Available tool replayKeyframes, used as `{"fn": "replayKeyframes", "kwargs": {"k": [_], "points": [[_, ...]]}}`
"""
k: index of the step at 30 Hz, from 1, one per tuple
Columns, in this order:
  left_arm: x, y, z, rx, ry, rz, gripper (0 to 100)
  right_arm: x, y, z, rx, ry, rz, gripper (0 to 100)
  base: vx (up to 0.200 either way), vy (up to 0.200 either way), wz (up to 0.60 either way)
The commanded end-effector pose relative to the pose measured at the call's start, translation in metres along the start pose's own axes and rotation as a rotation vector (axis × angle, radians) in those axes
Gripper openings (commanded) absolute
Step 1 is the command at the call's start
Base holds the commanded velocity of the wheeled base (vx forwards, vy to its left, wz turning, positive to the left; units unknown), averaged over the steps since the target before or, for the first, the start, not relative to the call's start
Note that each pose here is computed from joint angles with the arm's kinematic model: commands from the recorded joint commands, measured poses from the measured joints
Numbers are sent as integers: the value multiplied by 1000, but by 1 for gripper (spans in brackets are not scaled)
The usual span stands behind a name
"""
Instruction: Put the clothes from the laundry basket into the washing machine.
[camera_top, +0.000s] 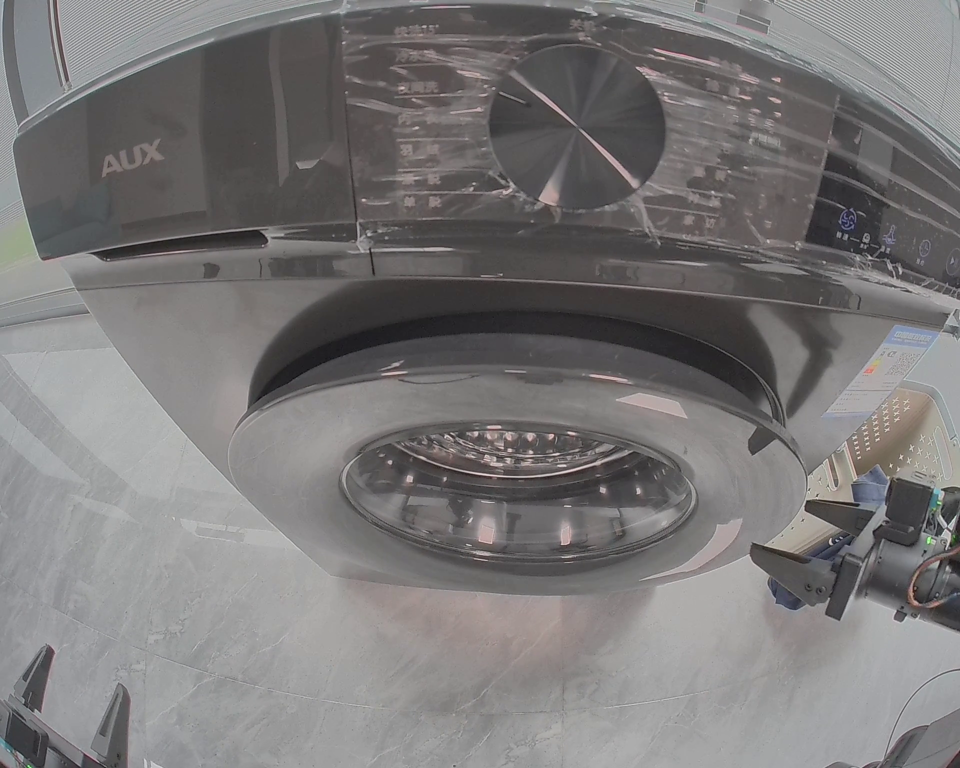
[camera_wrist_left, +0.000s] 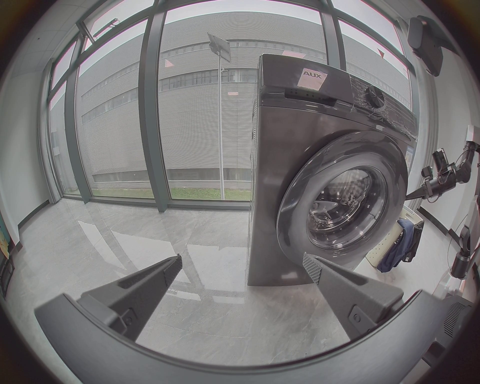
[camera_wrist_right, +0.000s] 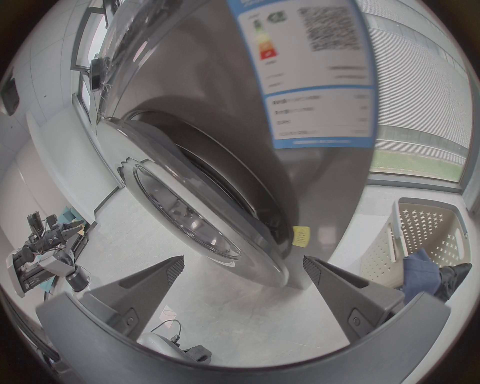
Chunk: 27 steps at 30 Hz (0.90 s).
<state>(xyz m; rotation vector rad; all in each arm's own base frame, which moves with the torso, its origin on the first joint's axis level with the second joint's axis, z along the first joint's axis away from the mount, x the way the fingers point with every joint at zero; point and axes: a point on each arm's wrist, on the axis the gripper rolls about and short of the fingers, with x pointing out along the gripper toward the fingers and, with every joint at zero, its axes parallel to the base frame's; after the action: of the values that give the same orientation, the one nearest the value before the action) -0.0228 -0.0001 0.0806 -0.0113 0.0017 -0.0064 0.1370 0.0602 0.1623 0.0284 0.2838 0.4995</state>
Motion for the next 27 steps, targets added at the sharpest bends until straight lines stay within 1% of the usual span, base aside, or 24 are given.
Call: {"fn": "replayKeyframes", "kwargs": {"k": [1, 3, 4, 5, 6, 7, 8, 10, 12, 14, 15, 17, 18, 19, 20, 23, 25, 27], "points": [[0, 0, -5, -1, 6, 0, 100, 27, 4, 7, -2, 42, 28, 100, 0, 0, 0], [0, 0, -5, -1, 6, 0, 100, 28, 8, 8, -9, 43, 54, 100, 0, 0, 0], [0, 0, -5, -1, 6, 0, 100, 28, 8, 8, -9, 43, 54, 100, 0, 0, 0], [0, 0, -5, -1, 6, 0, 100, 27, 13, 3, -16, 61, 85, 100, 0, 0, 0], [0, 0, -5, -1, 6, 0, 100, 26, 14, 2, -15, 66, 89, 100, 0, 0, 0], [0, 0, -5, 1, 6, 0, 100, 22, 16, -6, -19, 89, 101, 100, 0, 0, 0], [0, 0, -5, 1, 6, 0, 100, 22, 16, -7, -19, 93, 104, 100, 0, 0, 0], [0, 0, -5, 1, 6, 2, 100, 7, 16, -18, -22, 102, 125, 100, 0, 0, 0], [0, 0, -5, 2, 6, 2, 100, -2, 15, -20, -23, 82, 125, 100, 0, 0, 0], [0, 0, -5, 2, 4, 2, 100, -2, 14, -20, -21, 80, 112, 100, 0, 0, 0], [0, 0, -5, 2, 6, 2, 100, -2, 14, -19, -21, 79, 111, 100, -200, 0, 0], [0, 0, -5, 2, 6, 2, 100, 6, 10, -14, -14, 82, 82, 100, -200, 0, 0], [0, 0, -5, 2, 6, 2, 100, 7, 10, -14, -14, 83, 81, 100, -200, 0, 0], [0, 0, -5, 2, 6, 0, 100, 18, 9, -9, -12, 89, 76, 100, -200, 0, 0], [0, 0, -5, 1, 6, 0, 100, 20, 9, -8, -12, 89, 76, 100, 0, 0, 0], [0, 0, -5, -4, 4, 0, 100, 26, 11, -8, -17, 107, 89, 100, 0, 0, 0], [0, 0, -5, -3, 4, 0, 100, 23, 14, -14, -23, 129, 110, 100, 0, 0, 0], [0, 0, -5, 1, 6, 2, 100, 16, 19, -24, -33, 148, 145, 100, 0, 0, 0]]}}
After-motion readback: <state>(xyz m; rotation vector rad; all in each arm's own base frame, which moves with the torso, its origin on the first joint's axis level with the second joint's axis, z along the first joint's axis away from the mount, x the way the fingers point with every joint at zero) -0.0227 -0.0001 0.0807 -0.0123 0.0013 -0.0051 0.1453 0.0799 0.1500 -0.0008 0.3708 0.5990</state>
